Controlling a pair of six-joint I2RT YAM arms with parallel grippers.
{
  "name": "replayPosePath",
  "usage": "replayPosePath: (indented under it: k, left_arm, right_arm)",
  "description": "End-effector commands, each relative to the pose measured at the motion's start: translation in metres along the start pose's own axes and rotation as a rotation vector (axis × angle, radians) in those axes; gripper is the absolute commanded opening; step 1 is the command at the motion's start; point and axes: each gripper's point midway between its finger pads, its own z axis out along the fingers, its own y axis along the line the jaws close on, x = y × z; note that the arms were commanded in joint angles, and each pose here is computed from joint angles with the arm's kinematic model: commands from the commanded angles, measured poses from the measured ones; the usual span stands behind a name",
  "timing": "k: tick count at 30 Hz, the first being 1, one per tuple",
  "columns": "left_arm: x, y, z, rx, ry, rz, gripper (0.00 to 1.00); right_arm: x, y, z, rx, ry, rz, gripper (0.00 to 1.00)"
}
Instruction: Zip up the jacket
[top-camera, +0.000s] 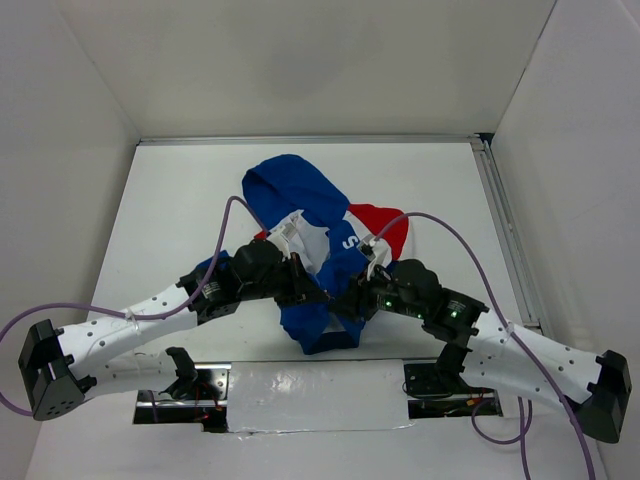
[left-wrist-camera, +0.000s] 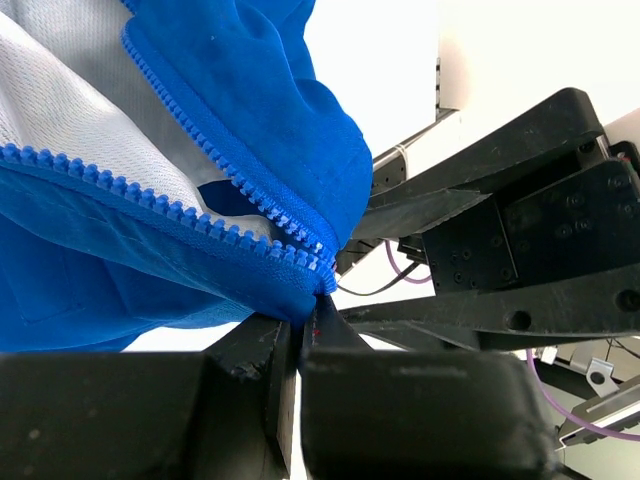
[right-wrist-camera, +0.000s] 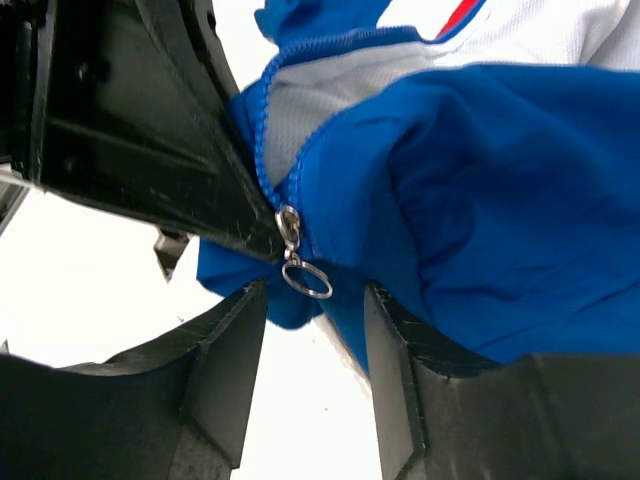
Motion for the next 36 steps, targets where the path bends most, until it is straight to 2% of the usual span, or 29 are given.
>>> replayPosePath:
  k: [1,4,9,12,13,15,20,25,34,36]
  left_arm:
    - [-0.01,-0.027,-0.009,0.101,-0.031,0.023,0.0]
    - [-0.009,-0.029,-0.011,0.117,-0.034,0.032,0.0]
    - [-0.011,-0.024,-0.011,0.096,-0.048,0.021,0.0]
    - [-0.013,-0.02,-0.009,0.074,-0.058,0.011,0.0]
    - [-0.013,-0.019,-0.009,0.072,-0.059,0.01,0.0]
    - [-0.013,-0.016,-0.007,0.06,-0.061,0.003,0.0]
    - [-0.013,-0.005,-0.002,0.008,-0.063,-0.01,0.0]
    - [-0.01,0.003,0.006,-0.034,-0.036,0.015,0.0]
    - [-0.008,0.008,0.012,-0.059,-0.014,0.079,0.0]
    - [-0.009,0.006,0.012,-0.048,-0.016,0.096,0.0]
  right_arm:
    - [-0.03,0.015,0.004,-0.041,-0.107,-0.012,0.5]
    - [-0.03,0.015,0.007,-0.044,-0.1,-0.012,0.49]
    - [-0.029,0.022,0.007,-0.076,-0.089,-0.003,0.23]
    - [-0.029,0.022,0.004,-0.07,-0.091,0.013,0.15]
    - [-0.028,0.021,0.003,-0.065,-0.087,0.013,0.07]
    - [-0.028,0.022,0.0,-0.071,-0.087,0.02,0.0]
    - [-0.035,0.029,-0.005,-0.065,-0.071,0.047,0.0]
    - [-0.026,0.018,0.001,0.045,0.066,0.08,0.0]
    - [-0.017,0.007,0.007,0.118,0.193,0.012,0.0]
    - [-0.014,0.0,0.005,0.152,0.199,0.005,0.03]
